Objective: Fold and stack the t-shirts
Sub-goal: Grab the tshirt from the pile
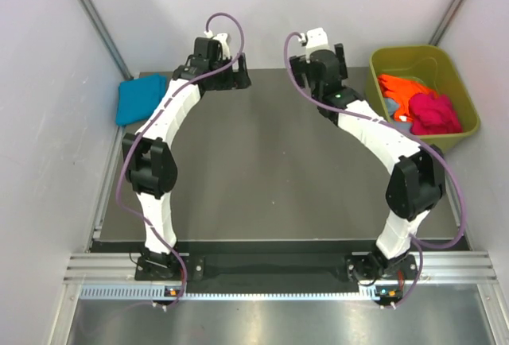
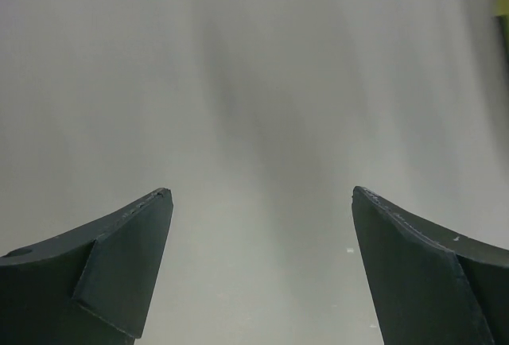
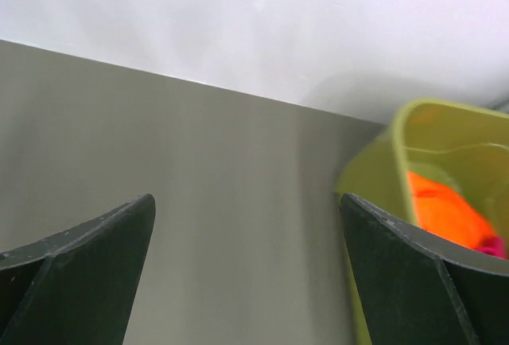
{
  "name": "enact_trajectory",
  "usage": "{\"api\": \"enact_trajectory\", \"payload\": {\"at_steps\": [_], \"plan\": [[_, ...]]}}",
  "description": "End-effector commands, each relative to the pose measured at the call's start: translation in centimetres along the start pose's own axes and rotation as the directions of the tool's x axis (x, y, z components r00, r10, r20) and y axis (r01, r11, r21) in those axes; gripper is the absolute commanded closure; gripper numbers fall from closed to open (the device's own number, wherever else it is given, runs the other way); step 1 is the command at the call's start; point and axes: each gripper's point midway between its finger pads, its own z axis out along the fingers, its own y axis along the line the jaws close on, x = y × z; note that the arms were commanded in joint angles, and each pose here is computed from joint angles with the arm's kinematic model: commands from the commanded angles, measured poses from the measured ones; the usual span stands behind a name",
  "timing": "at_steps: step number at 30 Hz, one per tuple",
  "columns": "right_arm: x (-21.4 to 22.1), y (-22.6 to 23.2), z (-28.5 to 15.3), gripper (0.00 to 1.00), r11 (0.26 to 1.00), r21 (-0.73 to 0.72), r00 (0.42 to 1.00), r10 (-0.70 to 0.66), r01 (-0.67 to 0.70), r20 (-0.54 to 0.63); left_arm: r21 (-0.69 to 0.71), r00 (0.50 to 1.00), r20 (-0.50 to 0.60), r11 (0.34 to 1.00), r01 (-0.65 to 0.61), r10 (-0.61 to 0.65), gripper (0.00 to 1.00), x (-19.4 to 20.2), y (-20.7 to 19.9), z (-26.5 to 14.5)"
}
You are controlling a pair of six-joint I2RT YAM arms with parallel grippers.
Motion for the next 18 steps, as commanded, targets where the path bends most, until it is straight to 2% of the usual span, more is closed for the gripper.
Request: {"api": "enact_trajectory", "payload": {"at_steps": [1, 3, 4, 6, 8, 9, 10, 12, 13, 14, 18], "plan": [[-1.8, -8.8, 0.2, 0.00, 0.985, 0.169, 0.998, -0.034, 0.024, 0.060, 0.110, 0.994, 0.097, 0.993, 0.040, -0.051, 0.01, -2.6, -2.5, -1.6], [-1.9, -11.9, 1.6, 0.00, 0.981, 0.167, 0.995, 0.093, -0.096, 0.030, 0.132, 0.996, 0.087, 0.991, -0.016, 0.004, 0.03, -2.0, -3.0, -0.9], [0.0, -14.6, 2.4, 0.00, 0.970, 0.157, 0.981, 0.192, -0.185, -0.025, 0.124, 0.996, 0.078, 0.991, -0.041, 0.032, 0.03, -1.5, -3.0, -0.5], [0.9, -17.1, 2.8, 0.00, 0.955, 0.167, 0.967, 0.253, -0.244, -0.040, 0.095, 0.990, 0.064, 0.987, -0.129, 0.123, 0.09, -0.8, -2.4, 0.0], [3.7, -19.2, 3.6, 0.00, 0.946, 0.164, 0.948, 0.300, -0.280, -0.110, 0.059, 0.980, 0.054, 0.979, -0.193, 0.190, 0.12, -0.6, -1.5, 0.6], [4.7, -19.3, 3.9, 0.01, 0.948, 0.155, 0.945, 0.298, -0.277, -0.137, -0.010, 0.975, 0.048, 0.977, -0.215, 0.215, 0.15, -0.6, -0.1, 0.9], [7.6, -21.1, 4.5, 0.03, 0.943, 0.188, 0.929, 0.312, -0.277, -0.200, -0.061, 0.975, 0.028, 0.974, -0.218, 0.220, 0.15, 0.0, 1.1, 1.6], [10.0, -21.9, 5.2, 0.04, 0.935, 0.216, 0.909, 0.333, -0.283, -0.250, -0.147, 0.964, 0.002, 0.953, -0.264, 0.267, 0.15, 0.5, 3.1, 2.2], [11.4, -23.0, 5.2, 0.04, 0.916, 0.252, 0.887, 0.376, -0.311, -0.269, -0.255, 0.960, -0.021, 0.927, -0.276, 0.280, 0.15, 0.8, 5.3, 2.6], [13.0, -23.0, 5.4, 0.03, 0.908, 0.265, 0.870, 0.396, -0.324, -0.292, -0.304, 0.960, -0.023, 0.913, -0.273, 0.279, 0.15, 0.7, 6.2, 2.6], [15.4, -23.1, 5.9, 0.00, 0.911, 0.265, 0.859, 0.393, -0.316, -0.328, -0.352, 0.936, -0.054, 0.870, -0.344, 0.348, 0.14, 0.8, 7.7, 3.0]]}}
